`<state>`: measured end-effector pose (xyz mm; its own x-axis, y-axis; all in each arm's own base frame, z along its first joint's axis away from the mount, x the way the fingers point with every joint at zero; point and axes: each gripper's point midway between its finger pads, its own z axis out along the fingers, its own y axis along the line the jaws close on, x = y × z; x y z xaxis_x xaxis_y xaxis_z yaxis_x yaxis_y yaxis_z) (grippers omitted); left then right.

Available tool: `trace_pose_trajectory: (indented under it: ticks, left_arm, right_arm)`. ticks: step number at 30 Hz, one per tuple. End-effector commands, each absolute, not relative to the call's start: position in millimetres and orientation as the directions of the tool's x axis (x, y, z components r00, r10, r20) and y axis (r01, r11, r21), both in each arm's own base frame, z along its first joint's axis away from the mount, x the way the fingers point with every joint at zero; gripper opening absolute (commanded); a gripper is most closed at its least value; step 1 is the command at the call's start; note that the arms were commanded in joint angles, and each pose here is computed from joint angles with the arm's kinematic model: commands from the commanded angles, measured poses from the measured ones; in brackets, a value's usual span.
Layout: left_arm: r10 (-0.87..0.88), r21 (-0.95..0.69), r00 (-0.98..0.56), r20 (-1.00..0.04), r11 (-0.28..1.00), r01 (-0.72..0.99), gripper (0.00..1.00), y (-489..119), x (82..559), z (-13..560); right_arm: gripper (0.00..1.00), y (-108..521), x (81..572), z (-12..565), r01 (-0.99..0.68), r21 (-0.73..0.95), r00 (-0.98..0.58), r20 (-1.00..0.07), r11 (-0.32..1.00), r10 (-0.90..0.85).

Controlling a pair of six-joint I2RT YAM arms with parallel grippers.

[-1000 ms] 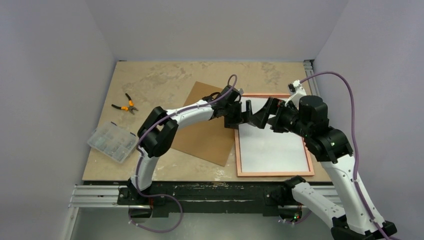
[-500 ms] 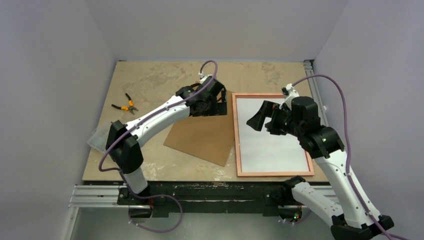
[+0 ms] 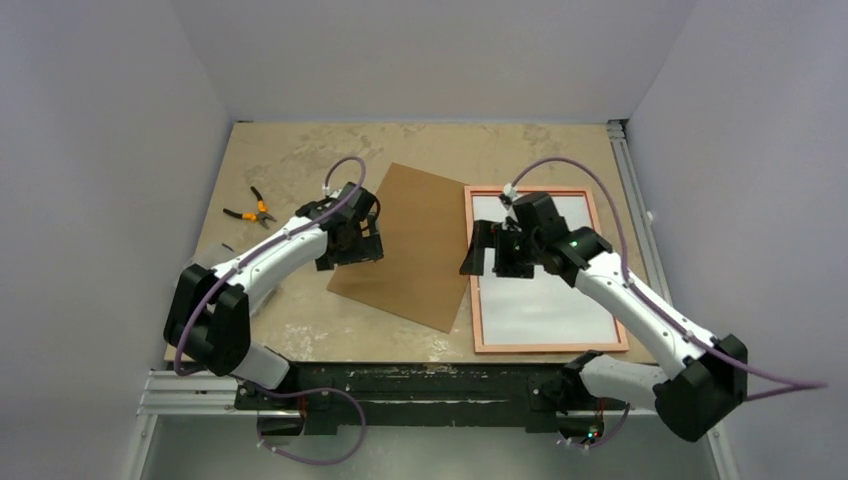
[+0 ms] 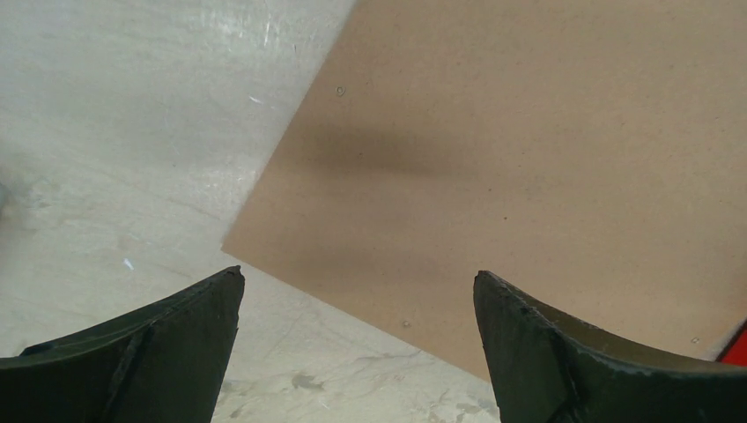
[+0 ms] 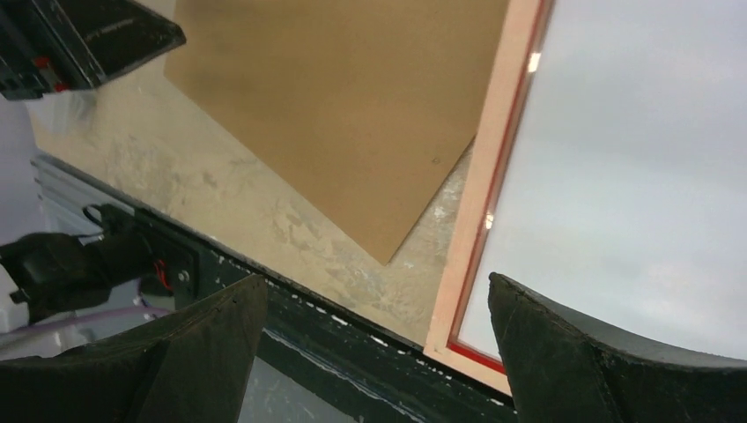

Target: Put the photo into the frame

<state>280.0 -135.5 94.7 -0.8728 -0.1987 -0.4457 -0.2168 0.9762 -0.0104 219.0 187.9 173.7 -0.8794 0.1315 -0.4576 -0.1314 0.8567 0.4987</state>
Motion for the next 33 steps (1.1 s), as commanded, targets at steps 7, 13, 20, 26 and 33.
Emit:
trace_pose_trajectory:
  ticks: [7, 13, 20, 26, 33]
  left_arm:
    - [-0.316, -0.404, -0.872, -0.375, 0.902, -0.153, 0.87, -198, 293, 85]
    - [-0.257, -0.320, -0.899, -0.356, 0.937, -0.141, 0.76, -203, 279, 62]
    - [-0.211, -0.162, -0.945, -0.249, 0.971, -0.174, 0.65, -201, 245, 20]
    - [-0.274, -0.108, -0.944, -0.186, 0.960, -0.257, 0.65, -183, 210, 1]
    - [-0.310, -0.034, -0.939, -0.151, 0.951, -0.309, 0.64, -161, 186, -14]
  right_arm:
    - [0.94, 256, 232, 117, -0.250, 0.370, -0.900, -0.429, 0.895, -0.074]
    - [0.94, 280, 245, 89, -0.277, 0.278, -0.894, -0.425, 0.920, -0.141]
    - [0.94, 279, 253, 60, -0.256, 0.160, -0.897, -0.407, 0.953, -0.173]
    - [0.95, 264, 266, 46, -0.216, 0.047, -0.890, -0.422, 0.975, -0.176]
    - [0.97, 256, 277, 42, -0.175, -0.018, -0.885, -0.435, 0.984, -0.165]
